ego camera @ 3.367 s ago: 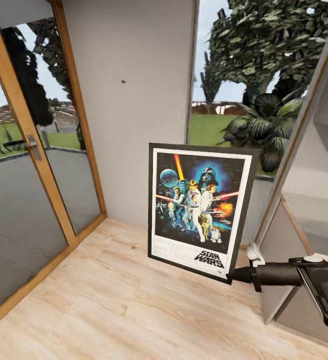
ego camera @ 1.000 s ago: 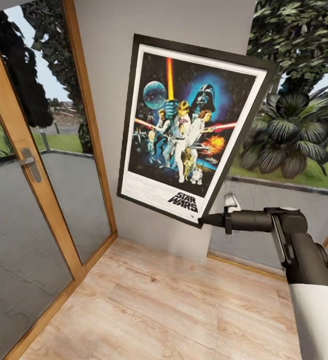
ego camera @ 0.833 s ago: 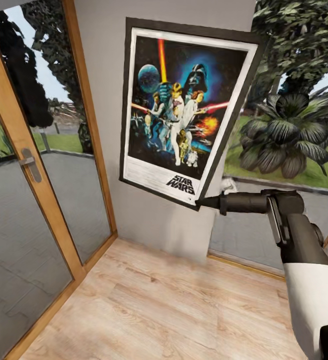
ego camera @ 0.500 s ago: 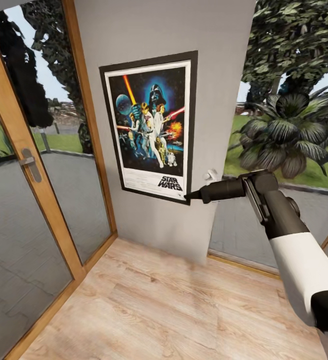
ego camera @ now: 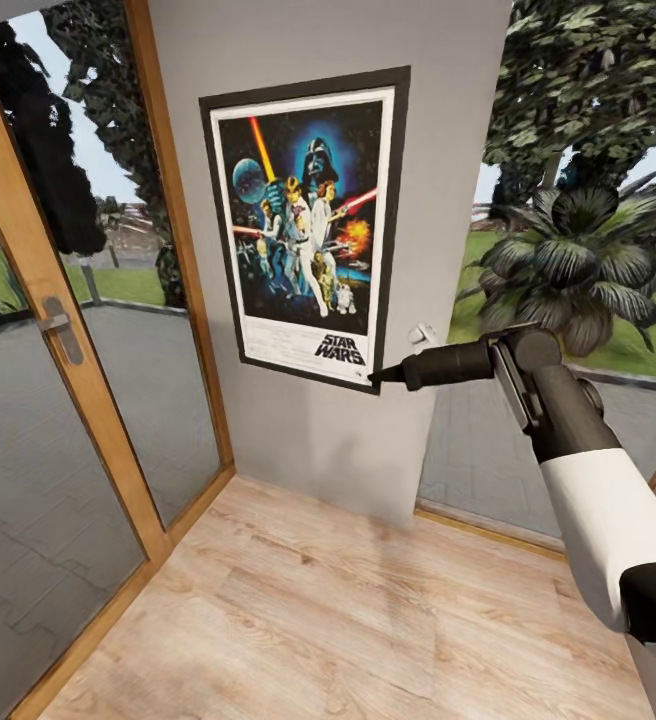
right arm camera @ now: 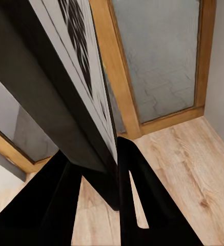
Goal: Pick up the poster from the kitchen countertop and hang it on one of the wall nails in the kitchen.
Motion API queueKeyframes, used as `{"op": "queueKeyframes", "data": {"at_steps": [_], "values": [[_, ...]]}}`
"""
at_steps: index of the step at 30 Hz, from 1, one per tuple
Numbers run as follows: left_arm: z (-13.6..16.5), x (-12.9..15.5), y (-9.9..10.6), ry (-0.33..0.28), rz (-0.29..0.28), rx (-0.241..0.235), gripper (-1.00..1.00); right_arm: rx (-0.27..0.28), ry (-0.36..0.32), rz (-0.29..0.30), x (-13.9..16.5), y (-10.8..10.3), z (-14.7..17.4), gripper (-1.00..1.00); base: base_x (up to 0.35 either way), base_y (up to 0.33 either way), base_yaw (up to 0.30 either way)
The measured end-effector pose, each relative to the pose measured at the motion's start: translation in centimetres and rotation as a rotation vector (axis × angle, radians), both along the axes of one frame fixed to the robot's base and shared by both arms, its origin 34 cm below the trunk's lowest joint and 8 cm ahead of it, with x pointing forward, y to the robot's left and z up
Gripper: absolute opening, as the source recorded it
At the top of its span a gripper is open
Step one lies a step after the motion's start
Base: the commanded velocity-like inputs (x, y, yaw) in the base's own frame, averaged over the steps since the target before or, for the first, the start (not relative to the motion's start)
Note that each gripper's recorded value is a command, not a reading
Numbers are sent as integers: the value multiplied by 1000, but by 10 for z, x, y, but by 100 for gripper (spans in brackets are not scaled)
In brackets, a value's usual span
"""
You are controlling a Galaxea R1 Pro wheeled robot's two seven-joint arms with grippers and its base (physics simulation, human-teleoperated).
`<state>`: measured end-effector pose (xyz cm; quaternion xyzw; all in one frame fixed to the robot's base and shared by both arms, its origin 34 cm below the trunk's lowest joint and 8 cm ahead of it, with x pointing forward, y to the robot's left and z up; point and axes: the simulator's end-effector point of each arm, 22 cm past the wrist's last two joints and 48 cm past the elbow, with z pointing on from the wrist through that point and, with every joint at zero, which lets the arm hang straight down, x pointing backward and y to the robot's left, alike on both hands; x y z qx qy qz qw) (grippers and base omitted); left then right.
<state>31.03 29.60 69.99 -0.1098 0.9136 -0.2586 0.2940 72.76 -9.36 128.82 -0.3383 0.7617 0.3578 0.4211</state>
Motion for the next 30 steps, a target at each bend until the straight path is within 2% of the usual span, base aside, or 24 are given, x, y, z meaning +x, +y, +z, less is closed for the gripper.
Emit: {"op": "queueKeyframes", "data": {"at_steps": [1, 4, 6, 15, 30], "values": [[0, 0, 0, 0, 0, 0, 100, 12, -1, 5, -1, 1, 3, -100, 0, 0, 0], [0, 0, 1, 0, 2, 1, 100, 108, -7, 34, -7, 3, 23, -100, 0, 0, 0], [0, 0, 1, 0, 2, 1, 100, 121, -5, 35, -7, 3, 24, -100, 0, 0, 0], [0, 0, 1, -1, 3, 1, 100, 135, 9, 34, -7, 2, 18, -100, 16, 3, 0], [0, 0, 1, -1, 3, 1, 100, 135, 10, 33, -7, 2, 18, -100, 140, 99, 0]]}}
